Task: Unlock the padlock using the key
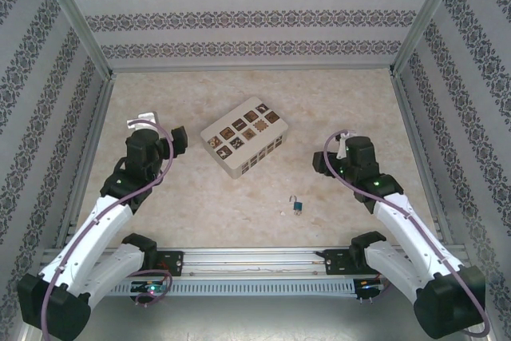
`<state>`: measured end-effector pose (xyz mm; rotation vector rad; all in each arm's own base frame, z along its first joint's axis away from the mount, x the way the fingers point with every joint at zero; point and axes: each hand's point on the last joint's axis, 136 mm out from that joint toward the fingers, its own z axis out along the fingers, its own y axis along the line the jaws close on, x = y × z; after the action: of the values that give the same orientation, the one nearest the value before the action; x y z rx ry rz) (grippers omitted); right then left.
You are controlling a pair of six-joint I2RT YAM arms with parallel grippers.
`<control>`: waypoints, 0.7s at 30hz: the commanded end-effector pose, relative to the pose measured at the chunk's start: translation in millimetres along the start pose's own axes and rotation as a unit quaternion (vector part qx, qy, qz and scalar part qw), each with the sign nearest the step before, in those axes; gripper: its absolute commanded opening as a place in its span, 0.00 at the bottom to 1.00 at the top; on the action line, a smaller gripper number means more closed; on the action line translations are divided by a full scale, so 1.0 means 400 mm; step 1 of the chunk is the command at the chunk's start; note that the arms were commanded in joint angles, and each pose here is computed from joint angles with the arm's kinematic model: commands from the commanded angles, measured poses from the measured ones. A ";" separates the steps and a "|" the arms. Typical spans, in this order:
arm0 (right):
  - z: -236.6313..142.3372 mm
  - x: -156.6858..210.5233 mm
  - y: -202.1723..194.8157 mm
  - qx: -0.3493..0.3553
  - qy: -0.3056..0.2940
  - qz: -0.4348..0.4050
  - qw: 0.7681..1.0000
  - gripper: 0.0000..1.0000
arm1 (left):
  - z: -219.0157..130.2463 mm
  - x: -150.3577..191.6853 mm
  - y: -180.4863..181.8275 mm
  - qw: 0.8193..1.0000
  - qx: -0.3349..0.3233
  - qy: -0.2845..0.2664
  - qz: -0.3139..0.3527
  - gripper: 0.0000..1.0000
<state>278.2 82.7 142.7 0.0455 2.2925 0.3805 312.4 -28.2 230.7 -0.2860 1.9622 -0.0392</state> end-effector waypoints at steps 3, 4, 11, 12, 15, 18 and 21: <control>0.007 -0.065 -0.063 0.034 -0.071 -0.038 0.996 0.76 | 0.022 -0.021 0.046 0.998 -0.046 -0.046 -0.027 0.99; 0.011 -0.073 -0.079 0.041 -0.083 -0.033 0.995 0.81 | 0.026 -0.025 0.046 0.997 -0.047 -0.051 -0.019 0.99; 0.038 -0.126 -0.179 0.085 -0.153 -0.017 0.984 0.98 | 0.063 -0.035 0.059 0.994 -0.061 -0.076 0.054 0.99; 0.044 -0.131 -0.189 0.089 -0.155 -0.017 0.984 0.98 | 0.073 -0.027 0.063 0.993 -0.063 -0.072 0.063 0.99; 0.073 -0.140 -0.217 0.097 -0.162 -0.022 0.982 0.98 | 0.112 0.011 0.084 0.991 -0.078 -0.057 0.092 0.99; 0.103 -0.151 -0.236 0.100 -0.190 -0.033 0.976 0.98 | 0.153 0.055 0.121 0.988 -0.106 -0.046 0.098 0.99; 0.126 -0.165 -0.254 0.106 -0.210 -0.032 0.971 0.98 | 0.184 0.094 0.154 0.989 -0.119 -0.032 0.079 0.99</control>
<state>350.9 -1.7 104.9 0.1559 2.0527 0.1198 346.2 17.4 152.4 -0.2425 1.9888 0.2803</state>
